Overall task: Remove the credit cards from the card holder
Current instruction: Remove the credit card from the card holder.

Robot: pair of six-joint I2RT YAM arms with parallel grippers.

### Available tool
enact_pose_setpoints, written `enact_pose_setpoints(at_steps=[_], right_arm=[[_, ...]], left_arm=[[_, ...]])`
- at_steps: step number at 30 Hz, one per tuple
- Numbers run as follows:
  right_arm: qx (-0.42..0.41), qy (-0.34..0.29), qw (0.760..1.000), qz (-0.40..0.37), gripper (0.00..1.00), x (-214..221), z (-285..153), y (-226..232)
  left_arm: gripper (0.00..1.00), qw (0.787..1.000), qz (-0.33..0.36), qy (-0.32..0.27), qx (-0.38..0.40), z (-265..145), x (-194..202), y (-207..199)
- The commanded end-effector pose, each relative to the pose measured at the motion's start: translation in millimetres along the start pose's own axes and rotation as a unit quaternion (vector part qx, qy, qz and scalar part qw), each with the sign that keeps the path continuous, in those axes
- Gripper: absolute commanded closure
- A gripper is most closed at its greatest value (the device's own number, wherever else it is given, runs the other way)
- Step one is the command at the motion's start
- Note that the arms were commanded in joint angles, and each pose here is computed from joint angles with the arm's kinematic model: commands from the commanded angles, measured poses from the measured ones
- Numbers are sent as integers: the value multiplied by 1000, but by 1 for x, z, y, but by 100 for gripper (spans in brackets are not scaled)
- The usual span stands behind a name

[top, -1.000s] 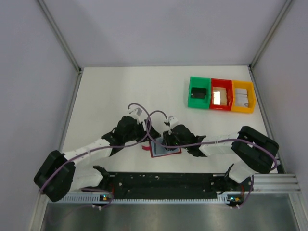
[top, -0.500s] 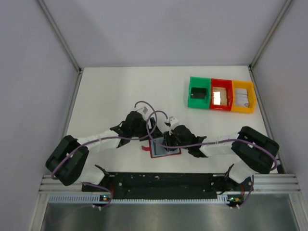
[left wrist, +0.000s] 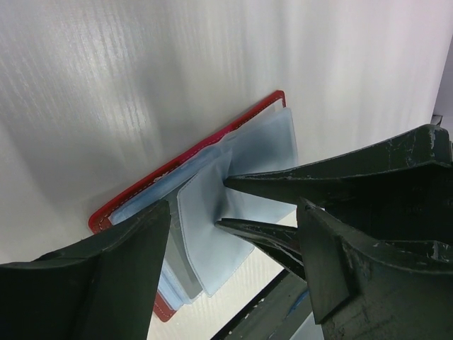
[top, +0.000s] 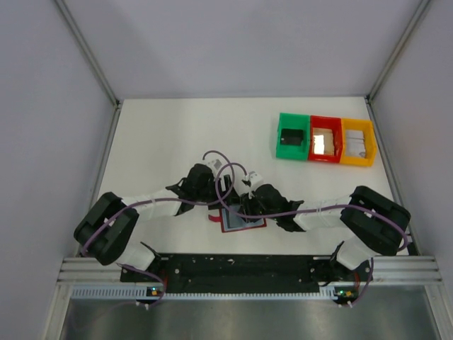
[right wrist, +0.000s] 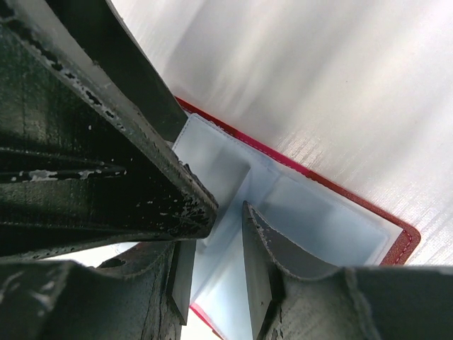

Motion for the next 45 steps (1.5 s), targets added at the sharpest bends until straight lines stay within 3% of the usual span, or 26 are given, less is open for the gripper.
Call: enact_pose_setpoints(at_steps=[1,9,13,20,24,30,36,40,45], right_arm=[[-6,-5,1000,6,68,-2,-3,0],[-3,-102,995,-1,41,-29,-30,2],[31,-134,990,-5,37,-37,-49,-3],[47,-151,987,0,44,-32,-75,-8],[1,-146,989,14,51,-26,-77,-1],[-81,-134,987,37,53,-21,-69,12],[-81,-139,984,75,68,-14,-62,8],[-81,-132,982,110,75,-2,-57,-5],[-93,-123,981,121,76,2,-54,-7]], left_arm=[[24,999,1,7,34,1,-3,-9],[24,997,-6,26,74,0,0,-19],[24,995,-1,25,94,-1,-3,-29],[24,993,1,46,111,12,-6,-44],[25,991,2,62,115,27,-4,-52],[25,992,-5,76,105,47,1,-51],[26,992,-6,71,103,54,0,-53],[26,992,9,36,116,42,-5,-61],[25,989,55,-42,128,11,-18,-81]])
Point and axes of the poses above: each gripper's point midway between its finger pads, its own z axis out along the fingers, its own y axis along the line the jaws close on, x = y × z, the point moved 10 cm from there along -z, back along the fingers, and after that the axes turned 8 degrees about -z, right-handed, at the moved point
